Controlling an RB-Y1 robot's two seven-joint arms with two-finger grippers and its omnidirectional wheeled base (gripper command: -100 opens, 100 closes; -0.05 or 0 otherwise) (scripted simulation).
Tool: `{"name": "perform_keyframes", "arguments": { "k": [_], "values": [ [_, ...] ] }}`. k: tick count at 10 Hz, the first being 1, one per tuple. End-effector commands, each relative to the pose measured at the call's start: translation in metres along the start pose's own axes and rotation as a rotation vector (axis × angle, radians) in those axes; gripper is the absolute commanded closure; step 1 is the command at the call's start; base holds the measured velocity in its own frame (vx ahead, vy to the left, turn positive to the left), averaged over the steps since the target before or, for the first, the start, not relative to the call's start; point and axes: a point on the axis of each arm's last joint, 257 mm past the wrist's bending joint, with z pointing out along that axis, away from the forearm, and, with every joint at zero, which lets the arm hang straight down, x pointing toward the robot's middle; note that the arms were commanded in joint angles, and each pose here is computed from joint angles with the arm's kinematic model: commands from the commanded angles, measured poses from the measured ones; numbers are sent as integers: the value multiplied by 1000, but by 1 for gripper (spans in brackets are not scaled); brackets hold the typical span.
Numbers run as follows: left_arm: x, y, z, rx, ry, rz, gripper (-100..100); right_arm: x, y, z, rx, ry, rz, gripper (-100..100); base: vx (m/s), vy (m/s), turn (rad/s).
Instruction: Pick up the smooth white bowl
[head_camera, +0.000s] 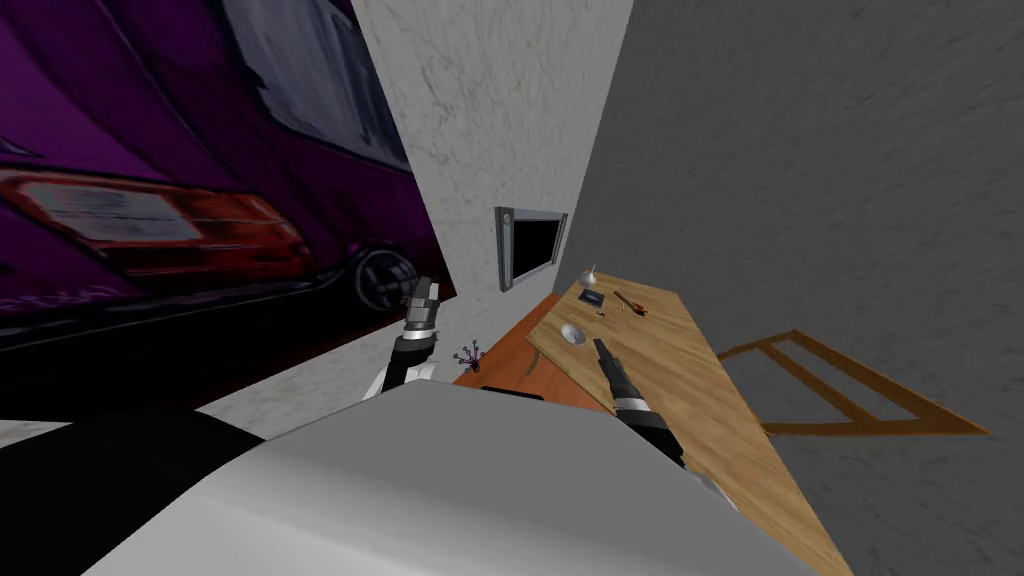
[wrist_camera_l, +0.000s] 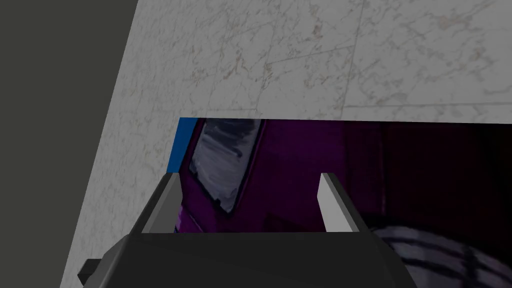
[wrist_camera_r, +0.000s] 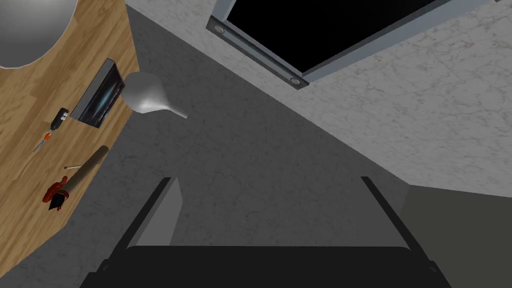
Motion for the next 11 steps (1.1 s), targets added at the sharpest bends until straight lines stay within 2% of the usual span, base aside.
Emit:
{"name": "perform_keyframes", "arguments": {
  "k": [1, 2, 4, 5, 7, 8, 10, 11],
  "values": [
    [0, 0, 0, 0, 0, 0, 0, 2, -36, -20, 102, 57, -74, -100, 103, 204, 443],
    [0, 0, 0, 0, 0, 0, 0, 2, -38, -23, 109, 64, -78, -100, 77, 131, 105],
    [0, 0, 0, 0, 0, 0, 0, 5, -86, -57, 239, 144, -177, -100, 62, 152, 325],
    [0, 0, 0, 0, 0, 0, 0, 5, -86, -57, 239, 144, -177, -100, 75, 122, 137],
    [0, 0, 0, 0, 0, 0, 0, 2, -131, -96, 365, 224, -277, -100, 69, 111, 329],
    [0, 0, 0, 0, 0, 0, 0, 2, -131, -96, 365, 224, -277, -100, 70, 102, 125],
    [0, 0, 0, 0, 0, 0, 0, -6, -171, -139, 485, 302, -379, -100, 84, 112, 317],
    [0, 0, 0, 0, 0, 0, 0, -6, -171, -139, 485, 302, -379, -100, 85, 76, 122]
  ]
}}
